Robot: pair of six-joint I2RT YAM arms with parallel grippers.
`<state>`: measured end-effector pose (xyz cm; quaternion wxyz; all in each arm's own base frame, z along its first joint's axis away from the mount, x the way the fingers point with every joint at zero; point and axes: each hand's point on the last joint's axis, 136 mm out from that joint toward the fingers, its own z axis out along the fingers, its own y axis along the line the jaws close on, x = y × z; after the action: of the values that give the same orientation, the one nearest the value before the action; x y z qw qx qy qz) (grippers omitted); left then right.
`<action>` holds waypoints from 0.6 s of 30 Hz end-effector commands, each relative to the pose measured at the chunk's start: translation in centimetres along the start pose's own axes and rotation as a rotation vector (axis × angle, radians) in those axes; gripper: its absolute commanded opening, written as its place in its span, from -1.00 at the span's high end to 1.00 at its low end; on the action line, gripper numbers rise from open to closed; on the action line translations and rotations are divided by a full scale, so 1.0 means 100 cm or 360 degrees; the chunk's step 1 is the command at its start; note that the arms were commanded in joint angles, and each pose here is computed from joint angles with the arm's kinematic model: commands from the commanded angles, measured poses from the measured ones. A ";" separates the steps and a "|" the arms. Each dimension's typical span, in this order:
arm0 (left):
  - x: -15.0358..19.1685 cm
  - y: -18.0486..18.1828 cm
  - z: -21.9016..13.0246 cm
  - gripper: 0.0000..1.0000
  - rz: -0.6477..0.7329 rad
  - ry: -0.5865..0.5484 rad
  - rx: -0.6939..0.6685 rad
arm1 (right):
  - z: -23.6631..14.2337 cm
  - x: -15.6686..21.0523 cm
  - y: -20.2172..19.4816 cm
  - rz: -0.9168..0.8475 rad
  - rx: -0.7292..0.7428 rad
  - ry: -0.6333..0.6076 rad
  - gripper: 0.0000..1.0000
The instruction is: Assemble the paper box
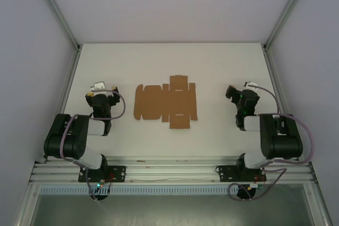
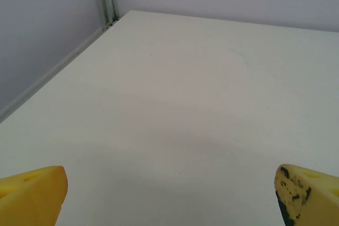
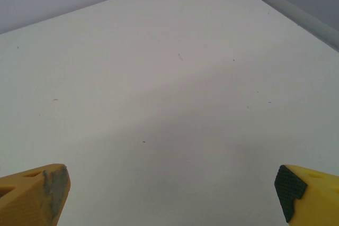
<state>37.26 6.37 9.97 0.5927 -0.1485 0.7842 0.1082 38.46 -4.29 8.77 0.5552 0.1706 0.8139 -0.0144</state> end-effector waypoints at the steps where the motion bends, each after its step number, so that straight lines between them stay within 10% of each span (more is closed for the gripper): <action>1: -0.008 -0.007 0.001 -1.00 -0.0017 -0.0031 0.0039 | 0.001 -0.011 0.004 0.0000 -0.0010 -0.0052 -0.99; 18: -0.008 -0.007 0.001 -1.00 -0.0018 -0.0030 0.0040 | 0.001 -0.010 0.003 0.0000 -0.0009 -0.0047 -0.99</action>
<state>37.26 6.37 9.97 0.5927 -0.1485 0.7842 0.1082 38.46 -4.29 8.77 0.5552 0.1706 0.8139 -0.0144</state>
